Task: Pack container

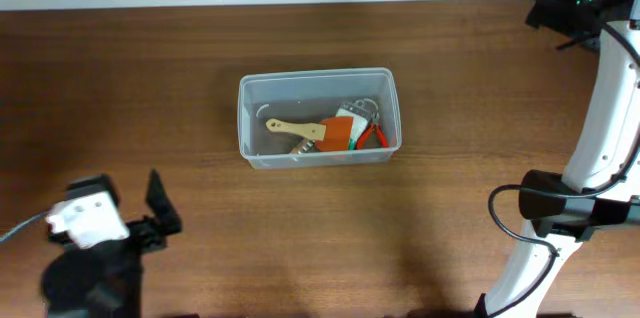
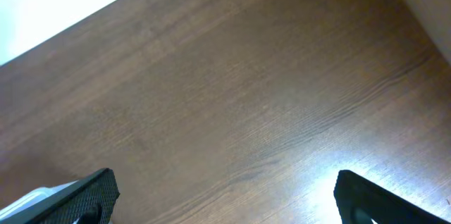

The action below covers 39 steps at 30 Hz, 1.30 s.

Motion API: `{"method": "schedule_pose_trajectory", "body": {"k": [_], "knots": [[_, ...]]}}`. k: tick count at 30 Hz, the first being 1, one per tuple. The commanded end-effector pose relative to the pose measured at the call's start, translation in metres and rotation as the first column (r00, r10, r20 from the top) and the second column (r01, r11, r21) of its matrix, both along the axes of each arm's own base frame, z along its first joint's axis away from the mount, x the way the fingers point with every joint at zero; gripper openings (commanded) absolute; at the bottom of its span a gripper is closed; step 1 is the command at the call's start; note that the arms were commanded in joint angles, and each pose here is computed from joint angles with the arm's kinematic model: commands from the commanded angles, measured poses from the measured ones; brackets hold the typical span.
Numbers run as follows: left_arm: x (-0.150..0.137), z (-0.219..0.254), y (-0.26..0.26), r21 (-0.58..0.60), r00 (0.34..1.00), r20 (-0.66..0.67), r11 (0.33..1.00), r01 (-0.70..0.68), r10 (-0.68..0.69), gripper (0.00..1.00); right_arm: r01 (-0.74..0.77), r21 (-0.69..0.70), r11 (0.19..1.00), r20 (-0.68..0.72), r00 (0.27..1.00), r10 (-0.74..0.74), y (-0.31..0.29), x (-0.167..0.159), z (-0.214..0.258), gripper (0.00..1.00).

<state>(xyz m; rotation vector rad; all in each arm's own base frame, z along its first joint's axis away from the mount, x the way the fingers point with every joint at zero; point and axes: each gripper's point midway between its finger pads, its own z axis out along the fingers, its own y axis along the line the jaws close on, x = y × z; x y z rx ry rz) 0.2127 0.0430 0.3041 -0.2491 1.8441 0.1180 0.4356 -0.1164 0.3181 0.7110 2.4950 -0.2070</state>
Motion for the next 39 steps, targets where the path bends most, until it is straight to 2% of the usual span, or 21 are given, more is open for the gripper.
{"method": "schedule_pose_trajectory", "body": {"k": [1, 6, 12, 23, 39], "knots": [[0.016, -0.055, -0.013, -0.032, 0.996, -0.001, 0.996, 0.084, -0.084, 0.99, 0.012, -0.011, 1.0, 0.028, 1.0, -0.011, -0.002, -0.004, 0.011, 0.99], [0.026, -0.093, -0.029, -0.035, 0.985, 0.036, 0.985, 0.167, -0.166, 0.99, 0.011, -0.011, 1.0, 0.028, 1.0, -0.011, -0.002, -0.004, 0.011, 0.99], [0.025, -0.118, -0.045, -0.034, 0.973, 0.04, 0.972, 0.231, -0.229, 0.99, 0.011, -0.011, 1.0, 0.028, 1.0, -0.011, -0.002, -0.004, 0.011, 0.99], [0.022, -0.152, -0.046, -0.035, 0.972, 0.035, 0.972, 0.233, -0.232, 0.99, 0.011, -0.011, 1.0, 0.028, 1.0, -0.011, -0.002, -0.004, 0.011, 0.99], [0.021, -0.168, -0.042, -0.026, 0.976, 0.036, 0.976, 0.216, -0.215, 0.99, 0.012, -0.011, 1.0, 0.028, 1.0, -0.011, -0.002, -0.004, 0.011, 0.99]]}}
